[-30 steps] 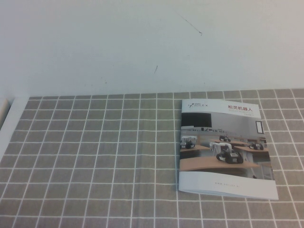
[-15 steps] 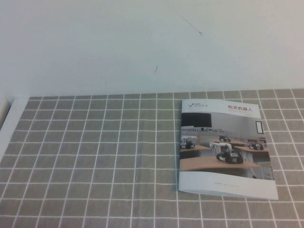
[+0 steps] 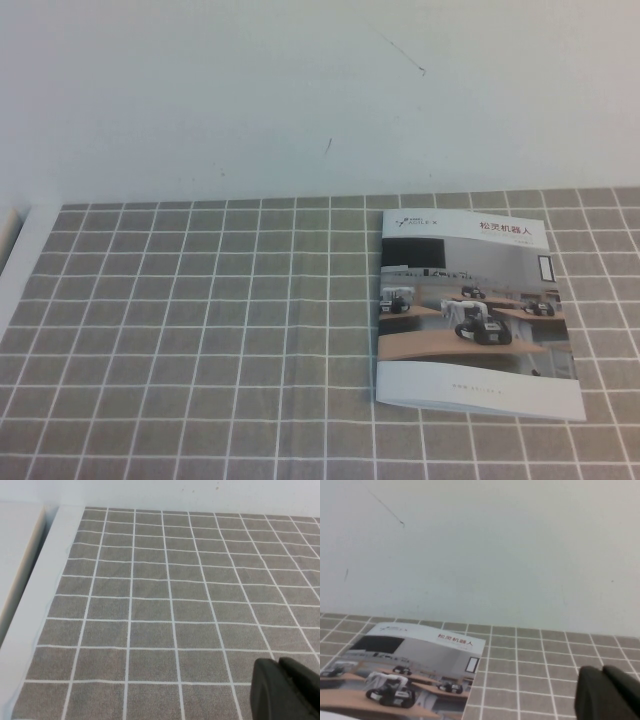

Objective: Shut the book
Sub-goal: 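Close the open booklet and leave it lying on the table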

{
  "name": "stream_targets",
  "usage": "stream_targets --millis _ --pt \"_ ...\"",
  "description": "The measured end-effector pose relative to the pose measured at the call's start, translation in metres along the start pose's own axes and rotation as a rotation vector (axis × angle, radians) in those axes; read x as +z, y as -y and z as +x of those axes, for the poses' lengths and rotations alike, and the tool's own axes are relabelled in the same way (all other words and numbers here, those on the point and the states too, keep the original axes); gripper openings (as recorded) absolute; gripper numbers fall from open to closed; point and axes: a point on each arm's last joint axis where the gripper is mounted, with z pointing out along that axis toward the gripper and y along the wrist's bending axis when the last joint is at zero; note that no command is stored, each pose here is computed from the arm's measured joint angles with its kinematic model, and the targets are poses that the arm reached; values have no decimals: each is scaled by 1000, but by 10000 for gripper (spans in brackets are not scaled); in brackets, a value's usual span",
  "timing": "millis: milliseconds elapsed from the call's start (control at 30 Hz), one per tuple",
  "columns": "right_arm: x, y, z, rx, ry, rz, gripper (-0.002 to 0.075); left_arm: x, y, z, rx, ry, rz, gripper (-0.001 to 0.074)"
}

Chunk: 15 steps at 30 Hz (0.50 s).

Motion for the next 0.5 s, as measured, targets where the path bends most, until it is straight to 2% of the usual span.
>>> stream_targets --millis 133,267,500 --pt "0 3 6 -29 -44 37 -3 0 0 0 0 1 0 -2" --pt "-1 7 14 25 -128 72 -3 0 0 0 0 1 0 -2" --pt "-3 6 24 4 -244 44 -3 0 0 0 2 1 0 -2"
